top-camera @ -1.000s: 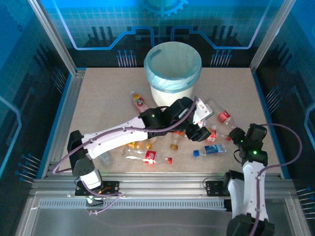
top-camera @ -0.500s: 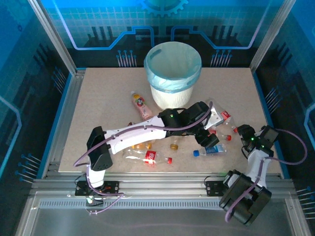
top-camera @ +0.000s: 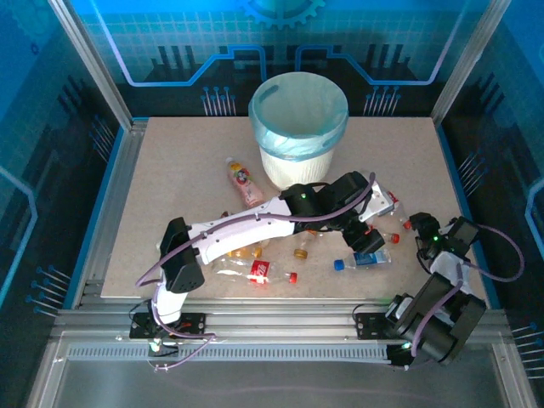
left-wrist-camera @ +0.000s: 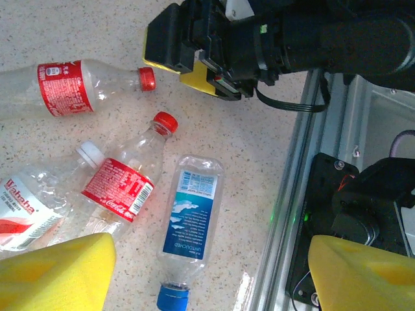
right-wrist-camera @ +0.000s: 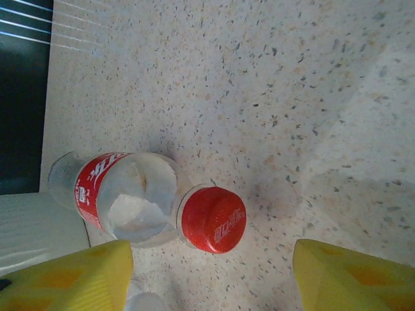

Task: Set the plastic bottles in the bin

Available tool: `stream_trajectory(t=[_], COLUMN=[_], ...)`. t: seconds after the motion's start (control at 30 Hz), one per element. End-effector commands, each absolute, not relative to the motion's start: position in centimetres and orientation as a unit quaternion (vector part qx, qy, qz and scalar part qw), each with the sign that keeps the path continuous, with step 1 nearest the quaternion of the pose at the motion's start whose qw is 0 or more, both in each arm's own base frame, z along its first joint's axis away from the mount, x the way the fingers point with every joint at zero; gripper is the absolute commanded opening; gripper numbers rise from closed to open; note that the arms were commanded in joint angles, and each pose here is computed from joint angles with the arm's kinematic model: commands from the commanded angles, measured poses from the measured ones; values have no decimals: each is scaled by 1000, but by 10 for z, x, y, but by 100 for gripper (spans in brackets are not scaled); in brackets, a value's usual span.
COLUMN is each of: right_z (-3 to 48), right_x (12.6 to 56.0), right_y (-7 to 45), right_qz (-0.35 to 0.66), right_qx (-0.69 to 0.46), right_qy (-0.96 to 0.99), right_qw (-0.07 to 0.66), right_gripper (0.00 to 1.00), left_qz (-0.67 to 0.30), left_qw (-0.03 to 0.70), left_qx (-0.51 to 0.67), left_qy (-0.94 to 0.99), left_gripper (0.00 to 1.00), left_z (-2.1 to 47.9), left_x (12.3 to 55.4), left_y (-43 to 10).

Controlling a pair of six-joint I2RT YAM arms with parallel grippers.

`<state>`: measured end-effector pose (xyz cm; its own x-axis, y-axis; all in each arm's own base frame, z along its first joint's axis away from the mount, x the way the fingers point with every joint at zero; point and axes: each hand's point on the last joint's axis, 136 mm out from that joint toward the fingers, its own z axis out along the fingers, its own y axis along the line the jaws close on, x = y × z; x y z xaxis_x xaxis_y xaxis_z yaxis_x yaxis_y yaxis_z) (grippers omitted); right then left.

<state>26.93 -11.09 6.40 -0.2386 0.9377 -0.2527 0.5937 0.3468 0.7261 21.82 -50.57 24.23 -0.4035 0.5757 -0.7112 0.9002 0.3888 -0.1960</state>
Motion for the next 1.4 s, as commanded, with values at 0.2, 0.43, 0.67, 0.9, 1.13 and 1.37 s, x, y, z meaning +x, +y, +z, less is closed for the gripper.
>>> stream_trajectory(t=[0.2,0.43,0.67,0.9,1.13,1.37], right_z=[68,64,65,61,40,32], right_x=[298,307,313,313,305,299], right_y=[-118,-117,-117,-119,-112,-101], right_qz=[317,343,365,362,362,380], right_qx=[510,511,520,530,543,546], right_qy=[717,711,696,696,697,692], right_qw=[353,340,334,323,296,281], right_gripper=[67,67,66,70,73,72], left_qz=[-288,-282,-280,-290,-288,-286], left_qw=[271,277,284,283,277,282], left_qx=[484,478,461,455,460,462], left_qy=[781,784,793,793,793,791], left_gripper=[80,79,79,79,79,80], left_z=[235,234,229,228,222,220], left_x=[217,220,225,224,223,226], left_y=[-513,-512,-511,-514,-515,-518])
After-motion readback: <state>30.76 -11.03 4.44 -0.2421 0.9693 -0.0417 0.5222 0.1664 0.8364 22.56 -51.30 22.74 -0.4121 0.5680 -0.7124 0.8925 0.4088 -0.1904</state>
